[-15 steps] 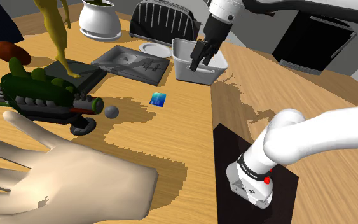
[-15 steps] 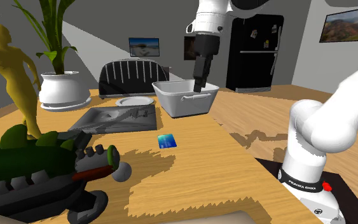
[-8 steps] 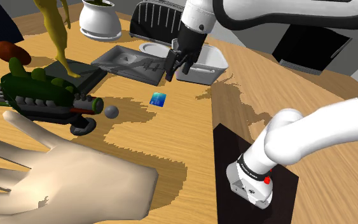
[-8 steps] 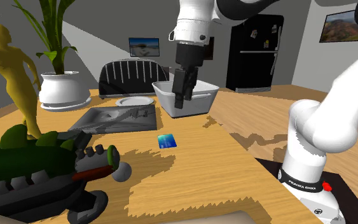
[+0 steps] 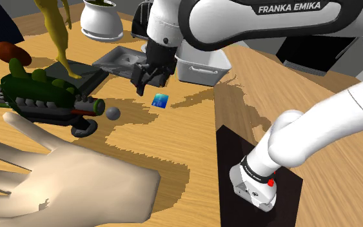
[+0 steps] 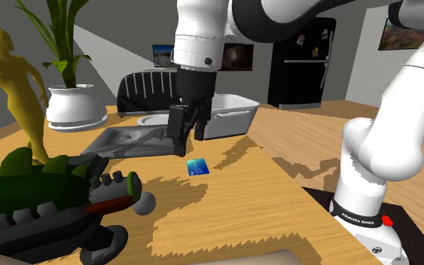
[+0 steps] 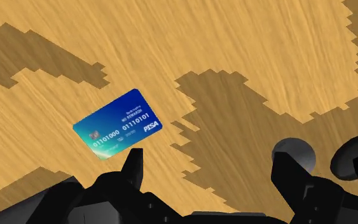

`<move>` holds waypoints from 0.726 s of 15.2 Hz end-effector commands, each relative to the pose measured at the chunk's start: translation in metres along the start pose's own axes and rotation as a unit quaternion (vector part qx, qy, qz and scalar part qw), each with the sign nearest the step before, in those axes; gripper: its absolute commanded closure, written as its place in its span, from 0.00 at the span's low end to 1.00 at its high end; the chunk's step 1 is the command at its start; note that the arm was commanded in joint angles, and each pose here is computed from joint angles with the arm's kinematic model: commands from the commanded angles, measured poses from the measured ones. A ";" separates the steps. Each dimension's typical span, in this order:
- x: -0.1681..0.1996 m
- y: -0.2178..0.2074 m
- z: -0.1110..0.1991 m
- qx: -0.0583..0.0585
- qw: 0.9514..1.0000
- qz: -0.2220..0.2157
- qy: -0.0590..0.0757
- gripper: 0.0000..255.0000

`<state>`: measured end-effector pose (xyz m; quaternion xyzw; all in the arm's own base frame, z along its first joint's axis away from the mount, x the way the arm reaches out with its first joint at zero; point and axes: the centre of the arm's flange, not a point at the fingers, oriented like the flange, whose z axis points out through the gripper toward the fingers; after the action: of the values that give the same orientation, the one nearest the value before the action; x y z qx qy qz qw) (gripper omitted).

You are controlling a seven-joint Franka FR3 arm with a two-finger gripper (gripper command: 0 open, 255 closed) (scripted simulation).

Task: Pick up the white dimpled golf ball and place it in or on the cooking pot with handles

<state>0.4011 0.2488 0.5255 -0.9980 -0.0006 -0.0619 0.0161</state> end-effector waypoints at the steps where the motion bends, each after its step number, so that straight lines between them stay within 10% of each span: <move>1: 0.009 -0.024 0.010 0.000 1.000 0.004 0.001 0.00; 11: 0.036 -0.109 0.054 -0.004 1.000 0.016 0.005 0.00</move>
<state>0.4404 0.3588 0.4849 -0.9976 0.0151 -0.0670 0.0129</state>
